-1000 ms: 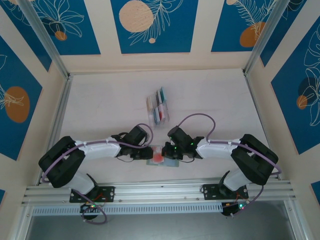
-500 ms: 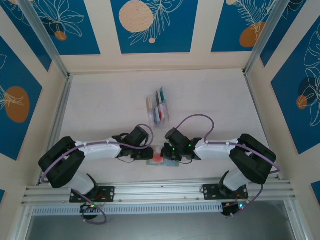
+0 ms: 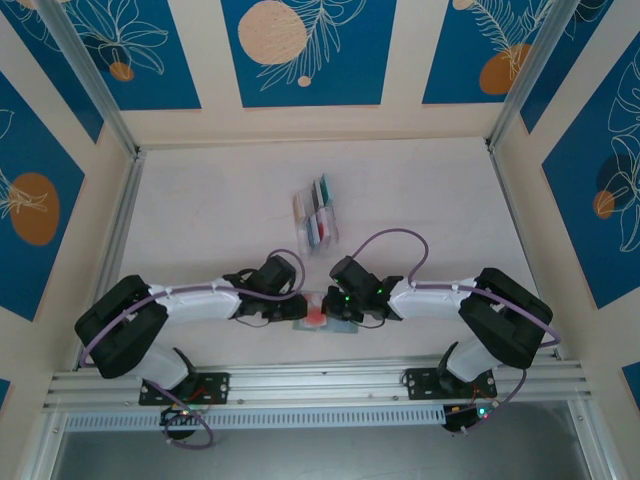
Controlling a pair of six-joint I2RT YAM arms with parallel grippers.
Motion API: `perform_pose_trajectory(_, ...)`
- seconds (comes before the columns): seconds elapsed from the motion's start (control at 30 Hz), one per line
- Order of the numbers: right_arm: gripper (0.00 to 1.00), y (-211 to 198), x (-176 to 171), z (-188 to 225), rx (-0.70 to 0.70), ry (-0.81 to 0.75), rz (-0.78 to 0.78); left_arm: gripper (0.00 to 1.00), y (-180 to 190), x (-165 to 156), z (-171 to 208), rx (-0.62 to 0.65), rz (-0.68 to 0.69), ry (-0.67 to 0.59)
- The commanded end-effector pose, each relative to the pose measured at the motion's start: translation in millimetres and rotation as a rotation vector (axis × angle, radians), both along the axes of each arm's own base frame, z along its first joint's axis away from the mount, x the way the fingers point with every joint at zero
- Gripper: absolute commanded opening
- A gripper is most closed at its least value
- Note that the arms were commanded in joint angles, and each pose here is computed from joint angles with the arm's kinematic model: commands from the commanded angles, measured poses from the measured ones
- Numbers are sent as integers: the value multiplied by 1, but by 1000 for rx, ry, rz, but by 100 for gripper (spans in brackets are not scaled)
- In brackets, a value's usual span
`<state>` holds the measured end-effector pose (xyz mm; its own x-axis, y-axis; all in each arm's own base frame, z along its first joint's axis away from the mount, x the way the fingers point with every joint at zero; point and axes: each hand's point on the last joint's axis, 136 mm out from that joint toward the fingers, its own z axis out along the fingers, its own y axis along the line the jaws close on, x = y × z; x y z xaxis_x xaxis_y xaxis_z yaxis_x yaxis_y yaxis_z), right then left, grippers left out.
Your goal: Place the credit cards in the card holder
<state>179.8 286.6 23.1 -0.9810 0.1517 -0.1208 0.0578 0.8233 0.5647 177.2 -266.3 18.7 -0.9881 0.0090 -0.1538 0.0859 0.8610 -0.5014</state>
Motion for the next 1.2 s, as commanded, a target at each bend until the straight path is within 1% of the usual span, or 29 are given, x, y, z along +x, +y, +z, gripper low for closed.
perform_pose_trajectory(0.0, 0, 20, -7, 15, 74, 14, 73, 31, -5, -46, -21, -9, -75, 152)
perform_pose_trajectory(0.23, 0, 26, -5, 26, 109, 14, 96, 32, -2, -45, -17, -1, -69, 140)
perform_pose_trajectory(0.47, 0, 35, -9, 25, 147, 35, 114, 33, -2, -45, -17, -2, -69, 141)
perform_pose_trajectory(0.8, 1, 48, -19, 8, 131, 89, 162, 33, -6, -42, -14, -13, -72, 136)
perform_pose_trajectory(0.87, 4, 45, -17, 10, 116, 77, 167, 33, -4, -43, -16, -2, -72, 135)
perform_pose_trajectory(0.97, 15, 36, -14, 18, 68, 51, 166, 33, 0, -44, -17, 13, -72, 132)
perform_pose_trajectory(1.17, 32, 17, -10, 34, -30, 62, 195, 33, 4, -42, -13, 31, -71, 116)
